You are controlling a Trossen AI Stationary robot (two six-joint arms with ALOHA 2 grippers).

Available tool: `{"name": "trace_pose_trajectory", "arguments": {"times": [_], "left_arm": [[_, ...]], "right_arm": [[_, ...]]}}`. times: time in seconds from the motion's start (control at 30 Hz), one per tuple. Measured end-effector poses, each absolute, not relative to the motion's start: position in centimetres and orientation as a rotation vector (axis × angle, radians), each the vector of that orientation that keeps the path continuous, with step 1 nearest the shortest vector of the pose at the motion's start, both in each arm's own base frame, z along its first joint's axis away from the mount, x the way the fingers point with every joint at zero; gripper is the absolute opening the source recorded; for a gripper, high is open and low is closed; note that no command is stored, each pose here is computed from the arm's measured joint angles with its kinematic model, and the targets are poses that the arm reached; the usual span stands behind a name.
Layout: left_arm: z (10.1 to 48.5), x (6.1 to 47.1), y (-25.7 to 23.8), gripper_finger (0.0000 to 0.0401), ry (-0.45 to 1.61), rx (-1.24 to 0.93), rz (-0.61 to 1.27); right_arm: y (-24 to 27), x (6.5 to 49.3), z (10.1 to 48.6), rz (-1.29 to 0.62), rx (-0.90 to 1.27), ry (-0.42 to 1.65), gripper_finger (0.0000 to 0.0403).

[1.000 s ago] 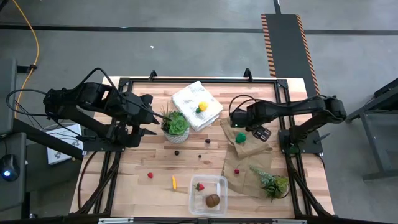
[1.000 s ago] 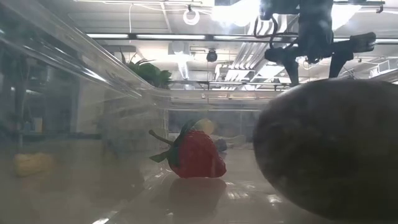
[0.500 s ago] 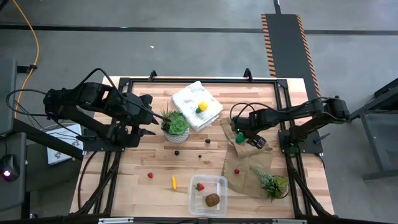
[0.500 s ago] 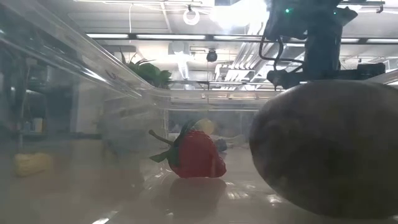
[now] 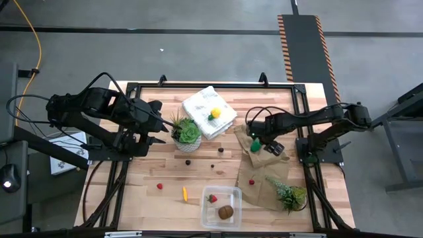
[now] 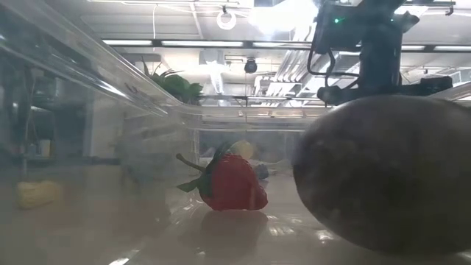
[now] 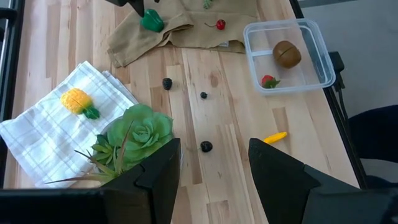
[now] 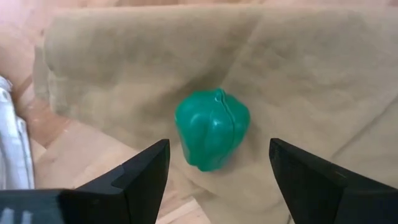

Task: Pick and placing Produce into tupperware
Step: Put the green bell pepper into the transparent bin

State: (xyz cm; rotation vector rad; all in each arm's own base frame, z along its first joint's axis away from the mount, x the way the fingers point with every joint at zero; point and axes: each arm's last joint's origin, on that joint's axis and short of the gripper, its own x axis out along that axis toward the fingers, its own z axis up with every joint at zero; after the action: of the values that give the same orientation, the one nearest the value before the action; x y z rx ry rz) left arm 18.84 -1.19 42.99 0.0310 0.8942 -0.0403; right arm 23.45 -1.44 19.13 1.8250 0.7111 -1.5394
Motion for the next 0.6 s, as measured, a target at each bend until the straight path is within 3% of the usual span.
{"name": "trace_pose_trajectory", "arguments": {"times": [0.6], "left_arm": [[42.9,18.7,-1.2,0.0179,0.917,0.032,-0.040]], "right_arm": [[-2.8,23.5,19.2,-1.522,1.818,0.684,0.0266]]}}
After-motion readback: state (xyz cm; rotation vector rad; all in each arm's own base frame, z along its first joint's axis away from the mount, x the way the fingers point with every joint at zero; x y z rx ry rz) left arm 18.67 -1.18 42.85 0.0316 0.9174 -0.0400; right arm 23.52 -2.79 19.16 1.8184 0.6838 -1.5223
